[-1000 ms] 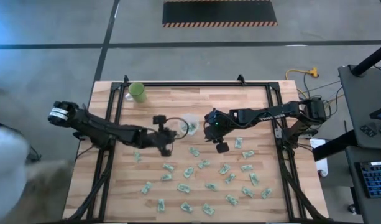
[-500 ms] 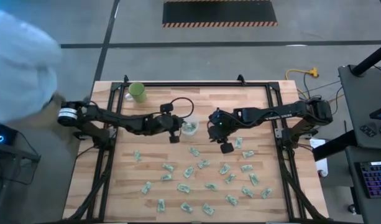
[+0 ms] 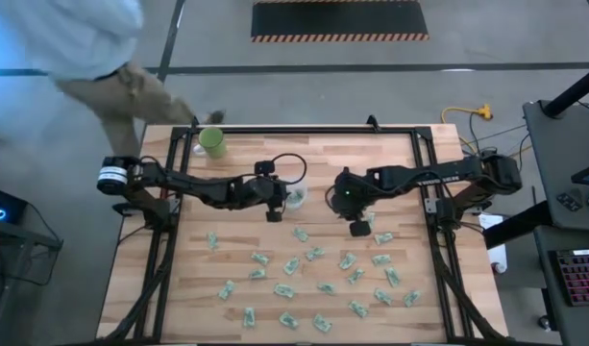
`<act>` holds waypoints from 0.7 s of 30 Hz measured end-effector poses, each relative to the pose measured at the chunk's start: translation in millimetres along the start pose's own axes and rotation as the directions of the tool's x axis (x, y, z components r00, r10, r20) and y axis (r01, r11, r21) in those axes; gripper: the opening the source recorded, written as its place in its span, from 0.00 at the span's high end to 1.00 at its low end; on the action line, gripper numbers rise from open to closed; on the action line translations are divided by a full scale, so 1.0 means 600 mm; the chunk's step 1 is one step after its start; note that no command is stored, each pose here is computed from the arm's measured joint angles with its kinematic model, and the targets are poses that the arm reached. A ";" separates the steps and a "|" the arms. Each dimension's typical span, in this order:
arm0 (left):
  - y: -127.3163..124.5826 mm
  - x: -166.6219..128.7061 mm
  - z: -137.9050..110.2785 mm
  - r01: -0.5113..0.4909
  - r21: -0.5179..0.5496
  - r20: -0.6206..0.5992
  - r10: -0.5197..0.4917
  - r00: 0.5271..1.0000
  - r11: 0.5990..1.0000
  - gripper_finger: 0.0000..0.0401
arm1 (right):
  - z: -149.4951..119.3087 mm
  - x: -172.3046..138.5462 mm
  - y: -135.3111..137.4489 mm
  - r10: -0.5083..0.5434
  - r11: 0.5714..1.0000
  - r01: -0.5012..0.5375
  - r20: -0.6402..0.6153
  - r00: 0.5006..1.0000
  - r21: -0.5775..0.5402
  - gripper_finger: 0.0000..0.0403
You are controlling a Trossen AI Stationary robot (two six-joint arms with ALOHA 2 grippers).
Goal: Pick and place Stevia / Truvia into bins
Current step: Put the green stevia packet into the transparent container
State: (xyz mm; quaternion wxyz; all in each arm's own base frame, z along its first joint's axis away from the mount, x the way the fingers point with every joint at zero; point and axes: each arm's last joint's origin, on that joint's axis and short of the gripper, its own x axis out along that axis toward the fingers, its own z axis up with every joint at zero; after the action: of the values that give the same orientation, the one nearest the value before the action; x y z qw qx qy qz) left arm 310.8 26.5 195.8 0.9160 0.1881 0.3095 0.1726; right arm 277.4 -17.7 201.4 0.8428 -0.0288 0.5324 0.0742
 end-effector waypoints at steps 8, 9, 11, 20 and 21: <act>0.006 -0.028 0.013 0.006 -0.003 0.031 -0.006 1.000 1.000 0.57 | -0.070 0.009 0.016 0.000 0.984 0.023 -0.129 0.992 0.178 0.86; 0.005 -0.034 0.012 0.011 0.000 0.033 -0.011 0.999 1.000 0.57 | -0.079 0.007 0.019 0.001 0.980 0.026 -0.133 0.991 0.197 0.86; 0.006 -0.043 0.019 0.011 -0.006 0.060 -0.011 0.998 1.000 0.57 | -0.096 0.001 0.025 0.001 0.972 0.028 -0.124 0.992 0.233 0.86; 0.008 -0.057 0.021 0.014 -0.007 0.080 -0.013 0.997 1.000 0.57 | -0.161 0.010 0.047 0.000 0.961 -0.008 0.028 1.000 0.275 0.86; 0.008 -0.057 0.021 0.014 -0.007 0.079 -0.013 0.997 1.000 0.57 | -0.166 0.012 0.048 -0.003 0.962 -0.008 0.037 0.999 0.274 0.86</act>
State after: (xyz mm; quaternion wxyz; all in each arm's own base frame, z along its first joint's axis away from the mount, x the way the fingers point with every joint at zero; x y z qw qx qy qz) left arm 292.0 12.8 224.2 0.9294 0.1893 0.2736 0.1600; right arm 187.0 -1.4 152.7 0.8482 0.0903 0.5219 0.0013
